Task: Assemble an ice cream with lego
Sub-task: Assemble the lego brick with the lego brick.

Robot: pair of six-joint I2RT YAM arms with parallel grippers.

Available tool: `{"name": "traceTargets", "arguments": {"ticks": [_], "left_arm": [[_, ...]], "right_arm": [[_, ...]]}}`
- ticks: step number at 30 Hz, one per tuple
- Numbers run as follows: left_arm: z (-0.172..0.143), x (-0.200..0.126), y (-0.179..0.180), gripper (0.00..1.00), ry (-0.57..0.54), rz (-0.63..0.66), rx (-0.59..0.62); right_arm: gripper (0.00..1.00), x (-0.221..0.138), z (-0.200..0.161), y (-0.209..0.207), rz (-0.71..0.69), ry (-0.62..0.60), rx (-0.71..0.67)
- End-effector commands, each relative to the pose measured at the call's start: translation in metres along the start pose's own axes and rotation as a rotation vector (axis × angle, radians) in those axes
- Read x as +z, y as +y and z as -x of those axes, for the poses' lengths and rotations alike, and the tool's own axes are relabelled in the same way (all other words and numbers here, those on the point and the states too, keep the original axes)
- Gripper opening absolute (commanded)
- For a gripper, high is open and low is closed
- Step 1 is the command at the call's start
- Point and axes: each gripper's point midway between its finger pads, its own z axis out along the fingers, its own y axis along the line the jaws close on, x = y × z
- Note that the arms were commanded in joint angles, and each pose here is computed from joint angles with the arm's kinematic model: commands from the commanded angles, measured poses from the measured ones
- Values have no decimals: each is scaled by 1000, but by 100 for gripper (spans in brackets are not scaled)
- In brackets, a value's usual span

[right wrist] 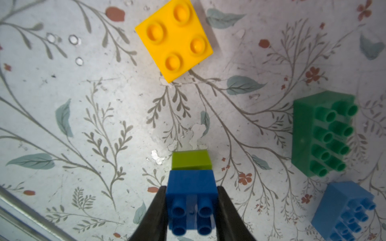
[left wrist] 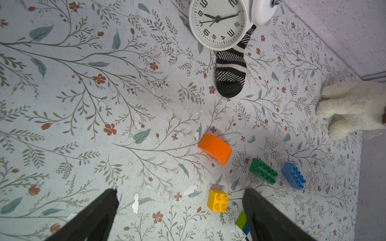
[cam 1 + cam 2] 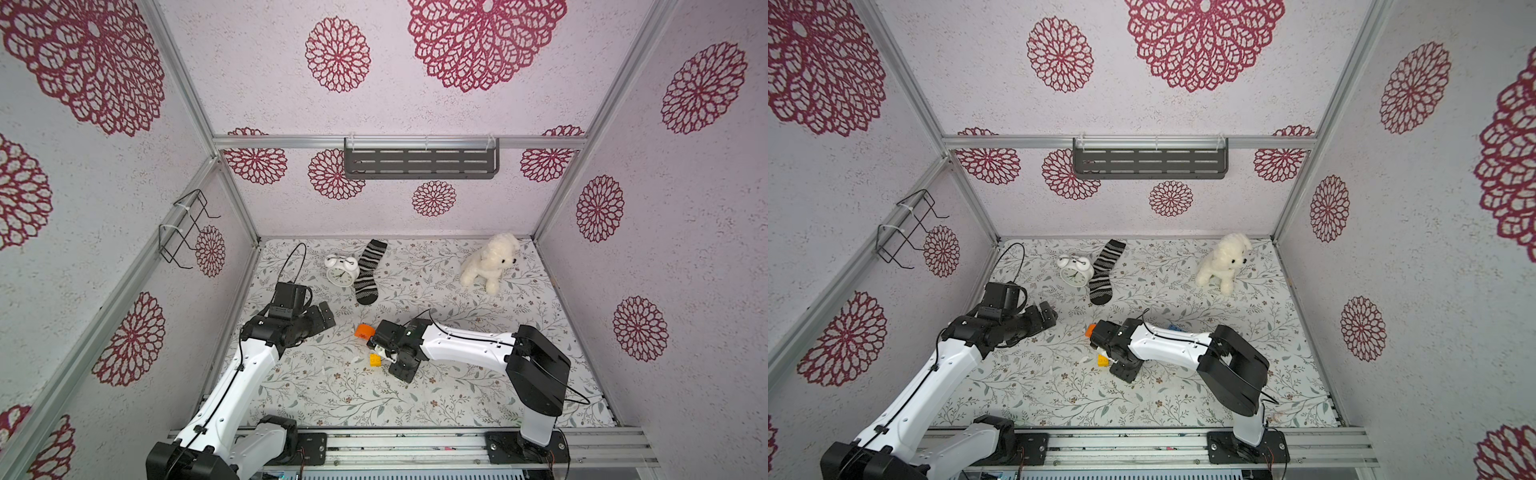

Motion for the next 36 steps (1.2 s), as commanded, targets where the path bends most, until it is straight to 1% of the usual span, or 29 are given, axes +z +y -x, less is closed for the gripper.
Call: {"name": "traceTargets", "arguments": {"ticks": [1,15,28,36], "left_arm": [[1,-1,3,98,-11,0,9],[0,-2,3,98,-3,2,17],[-2,-3,2,98,24,7,28],[-6,-4,3,98,41,11,34]], "right_arm": [[27,-2,0,-2,-12,14,-21],[27,1,-5,-1,-2,12,-13],[27,3,-7,6,64,-33,5],[26,10,-14,9,89,-14,12]]}}
